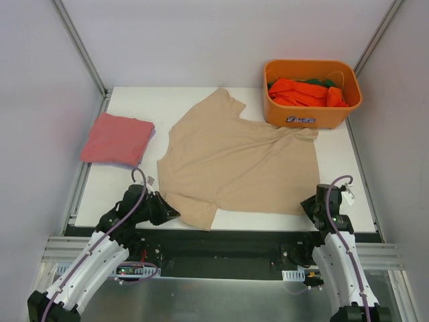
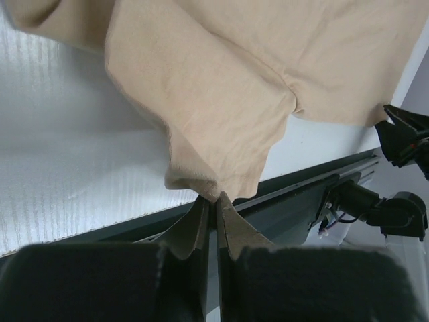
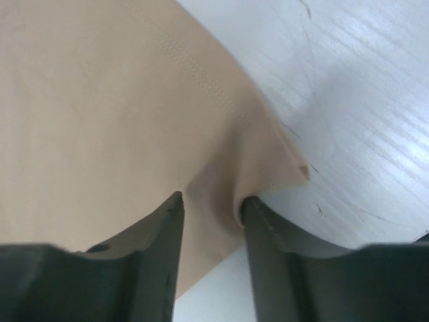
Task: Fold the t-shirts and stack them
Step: Grap the side of the flattened tshirt closest away from the robot with both arms, then fold the flattened tshirt in 1/3 of the way
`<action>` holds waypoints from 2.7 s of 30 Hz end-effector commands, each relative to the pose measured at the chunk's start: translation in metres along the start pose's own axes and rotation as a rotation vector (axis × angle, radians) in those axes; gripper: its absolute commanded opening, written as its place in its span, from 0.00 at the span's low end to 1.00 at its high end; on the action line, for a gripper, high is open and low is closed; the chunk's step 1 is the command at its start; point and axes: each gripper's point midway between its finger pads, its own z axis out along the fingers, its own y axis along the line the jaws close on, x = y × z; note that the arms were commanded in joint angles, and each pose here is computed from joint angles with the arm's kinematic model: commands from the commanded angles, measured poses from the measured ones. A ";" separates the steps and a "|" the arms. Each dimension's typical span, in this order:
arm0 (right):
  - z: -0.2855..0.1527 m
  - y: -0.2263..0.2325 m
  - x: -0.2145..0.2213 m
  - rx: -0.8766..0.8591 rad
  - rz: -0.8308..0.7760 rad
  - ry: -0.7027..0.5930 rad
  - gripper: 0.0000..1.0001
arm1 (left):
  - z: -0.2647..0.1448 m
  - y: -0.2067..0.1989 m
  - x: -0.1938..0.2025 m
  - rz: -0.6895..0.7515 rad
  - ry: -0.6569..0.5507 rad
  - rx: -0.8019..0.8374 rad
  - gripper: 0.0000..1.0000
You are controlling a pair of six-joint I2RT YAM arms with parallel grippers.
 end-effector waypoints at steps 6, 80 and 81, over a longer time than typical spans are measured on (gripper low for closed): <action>-0.007 0.009 0.003 -0.053 -0.017 0.032 0.00 | -0.017 -0.032 -0.009 0.053 -0.029 0.081 0.00; -0.034 0.017 -0.077 0.137 -0.096 -0.082 0.01 | 0.086 -0.187 -0.195 0.454 -0.262 0.054 0.00; -0.032 0.014 -0.078 0.146 -0.090 -0.085 0.01 | 0.093 -0.184 -0.197 0.450 -0.254 0.041 0.00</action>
